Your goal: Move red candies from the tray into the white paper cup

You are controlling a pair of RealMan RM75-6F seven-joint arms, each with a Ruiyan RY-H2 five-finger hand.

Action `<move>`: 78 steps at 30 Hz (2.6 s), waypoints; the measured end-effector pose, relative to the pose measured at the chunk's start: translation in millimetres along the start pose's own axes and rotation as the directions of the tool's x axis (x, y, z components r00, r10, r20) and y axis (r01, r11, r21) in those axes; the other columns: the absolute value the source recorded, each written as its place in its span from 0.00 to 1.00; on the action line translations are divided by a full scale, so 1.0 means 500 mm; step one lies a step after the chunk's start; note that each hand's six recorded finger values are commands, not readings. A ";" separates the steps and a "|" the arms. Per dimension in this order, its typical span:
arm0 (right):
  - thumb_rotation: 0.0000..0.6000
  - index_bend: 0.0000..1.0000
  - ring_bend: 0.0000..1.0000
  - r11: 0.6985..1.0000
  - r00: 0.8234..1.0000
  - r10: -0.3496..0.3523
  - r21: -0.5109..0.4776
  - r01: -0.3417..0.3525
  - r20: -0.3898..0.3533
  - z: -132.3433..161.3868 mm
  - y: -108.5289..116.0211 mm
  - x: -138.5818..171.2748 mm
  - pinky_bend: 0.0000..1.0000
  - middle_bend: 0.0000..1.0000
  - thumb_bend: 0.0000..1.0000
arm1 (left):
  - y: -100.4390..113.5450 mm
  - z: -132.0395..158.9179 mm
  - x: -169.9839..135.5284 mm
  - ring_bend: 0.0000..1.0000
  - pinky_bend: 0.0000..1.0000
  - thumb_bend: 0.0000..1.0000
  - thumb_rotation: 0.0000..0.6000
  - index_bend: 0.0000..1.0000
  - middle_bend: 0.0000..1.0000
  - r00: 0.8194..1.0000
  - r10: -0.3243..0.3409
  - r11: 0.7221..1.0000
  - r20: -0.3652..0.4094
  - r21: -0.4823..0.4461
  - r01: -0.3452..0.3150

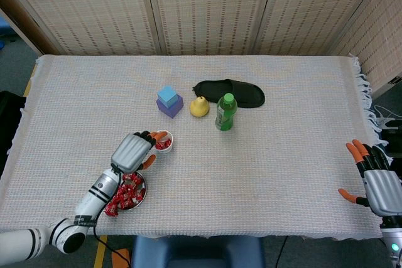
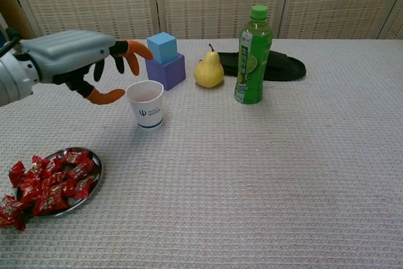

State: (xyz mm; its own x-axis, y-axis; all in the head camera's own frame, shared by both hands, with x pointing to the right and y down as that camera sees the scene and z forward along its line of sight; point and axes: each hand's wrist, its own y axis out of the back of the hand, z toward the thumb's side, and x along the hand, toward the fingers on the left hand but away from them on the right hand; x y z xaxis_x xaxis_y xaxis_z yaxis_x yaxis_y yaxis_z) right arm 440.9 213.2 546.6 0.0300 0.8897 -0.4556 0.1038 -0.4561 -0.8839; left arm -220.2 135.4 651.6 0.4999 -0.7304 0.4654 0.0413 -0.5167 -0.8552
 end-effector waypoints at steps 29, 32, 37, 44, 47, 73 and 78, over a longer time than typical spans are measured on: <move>1.00 0.00 0.00 1.000 0.995 0.029 0.013 -0.028 -0.093 0.042 -0.016 0.027 0.00 0.00 0.02 | -0.182 -0.072 -0.485 0.30 0.62 0.38 1.00 0.16 0.27 0.967 -0.043 0.999 -0.252 -0.011 0.041; 1.00 0.00 0.00 0.999 0.994 0.037 0.015 -0.036 -0.100 0.046 -0.019 0.028 0.00 0.00 0.02 | -0.184 -0.062 -0.480 0.30 0.62 0.38 1.00 0.16 0.27 0.969 -0.027 1.000 -0.244 -0.016 0.024; 1.00 0.00 0.00 0.999 0.994 0.039 0.017 -0.037 -0.106 0.049 -0.020 0.030 0.00 0.00 0.02 | -0.196 -0.041 -0.464 0.30 0.62 0.39 1.00 0.18 0.29 0.974 0.000 1.000 -0.228 0.001 0.000; 1.00 0.00 0.00 0.999 0.993 0.045 0.019 -0.043 -0.111 0.050 -0.022 0.032 0.00 0.00 0.02 | -0.213 -0.009 -0.442 0.30 0.63 0.38 1.00 0.21 0.31 0.980 0.035 0.998 -0.195 0.054 -0.024; 1.00 0.00 0.00 0.999 0.993 0.046 0.020 -0.045 -0.112 0.050 -0.022 0.033 0.00 0.00 0.02 | -0.218 -0.004 -0.437 0.30 0.63 0.38 1.00 0.22 0.31 0.980 0.045 0.995 -0.191 0.094 -0.028; 1.00 0.00 0.00 0.999 0.993 0.045 0.020 -0.043 -0.107 0.048 -0.020 0.032 0.00 0.00 0.02 | -0.272 -0.009 -0.413 0.34 0.70 0.39 1.00 0.44 0.40 0.978 0.013 0.976 -0.210 0.217 0.034; 1.00 0.00 0.00 0.999 0.993 0.048 0.021 -0.046 -0.107 0.048 -0.021 0.031 0.00 0.00 0.02 | -0.276 -0.013 -0.408 0.41 0.76 0.38 1.00 0.49 0.48 0.977 0.037 0.972 -0.211 0.236 0.014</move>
State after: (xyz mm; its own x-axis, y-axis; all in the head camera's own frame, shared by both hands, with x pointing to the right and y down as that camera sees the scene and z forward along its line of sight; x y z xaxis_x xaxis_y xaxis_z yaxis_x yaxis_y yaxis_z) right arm 416.6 231.3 546.1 0.1411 0.8640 -0.4834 0.0818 -0.4968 -0.8640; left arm -333.8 352.9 676.1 0.3069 -0.8269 0.4712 0.2514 -0.4071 -0.8781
